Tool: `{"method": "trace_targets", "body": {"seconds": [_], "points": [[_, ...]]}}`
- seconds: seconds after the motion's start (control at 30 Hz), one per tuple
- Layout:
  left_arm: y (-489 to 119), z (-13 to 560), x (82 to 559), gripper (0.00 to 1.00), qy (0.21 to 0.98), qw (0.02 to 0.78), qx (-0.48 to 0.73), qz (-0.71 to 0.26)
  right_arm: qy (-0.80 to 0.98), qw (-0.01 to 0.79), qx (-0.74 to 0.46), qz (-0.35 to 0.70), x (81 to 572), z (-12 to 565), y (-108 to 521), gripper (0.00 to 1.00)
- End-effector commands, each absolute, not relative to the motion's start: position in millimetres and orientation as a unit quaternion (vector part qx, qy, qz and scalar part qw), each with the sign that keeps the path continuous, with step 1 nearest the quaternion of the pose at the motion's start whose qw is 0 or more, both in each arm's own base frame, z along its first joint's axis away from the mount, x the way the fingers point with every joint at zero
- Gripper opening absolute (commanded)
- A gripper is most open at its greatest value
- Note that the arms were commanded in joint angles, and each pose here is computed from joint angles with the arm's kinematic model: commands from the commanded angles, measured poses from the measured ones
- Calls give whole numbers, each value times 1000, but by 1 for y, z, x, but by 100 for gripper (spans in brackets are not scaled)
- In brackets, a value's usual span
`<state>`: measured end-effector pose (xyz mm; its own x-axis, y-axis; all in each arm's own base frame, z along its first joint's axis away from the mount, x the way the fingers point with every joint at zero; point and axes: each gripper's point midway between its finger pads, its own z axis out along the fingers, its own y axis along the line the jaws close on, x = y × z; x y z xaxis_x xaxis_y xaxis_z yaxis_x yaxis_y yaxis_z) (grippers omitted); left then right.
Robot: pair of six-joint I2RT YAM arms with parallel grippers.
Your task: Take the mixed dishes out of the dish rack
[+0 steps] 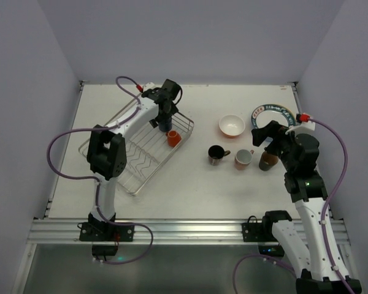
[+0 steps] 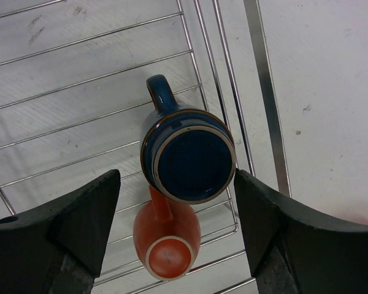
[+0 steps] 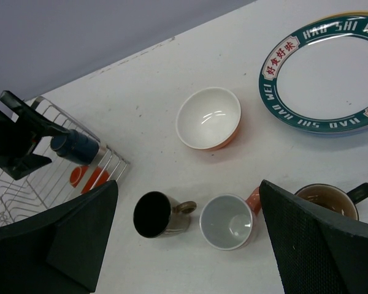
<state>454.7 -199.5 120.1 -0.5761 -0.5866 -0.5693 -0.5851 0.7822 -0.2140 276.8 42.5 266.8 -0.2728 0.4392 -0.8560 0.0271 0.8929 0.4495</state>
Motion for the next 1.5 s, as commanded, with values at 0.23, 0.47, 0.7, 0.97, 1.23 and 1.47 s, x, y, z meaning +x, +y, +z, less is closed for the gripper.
{"method": "trace_targets", "body": {"seconds": [0.23,0.47,0.7,0.97,1.23,1.47], "points": [[-186,107,470,78,875,334,-349,21,759,607,145,186,279,282,44,99],[-185,87,474,79,885,321,-337,26,760,606,143,189,280,281,45,99],[-183,72,473,79,894,307,-326,36,760,606,140,191,279,281,46,99],[-165,67,467,70,893,300,-331,56,760,605,139,192,279,280,47,99],[-155,69,461,35,892,306,-326,67,760,605,138,193,279,280,47,99],[-153,73,455,0,897,305,-314,68,760,605,137,195,279,280,48,99]]}}
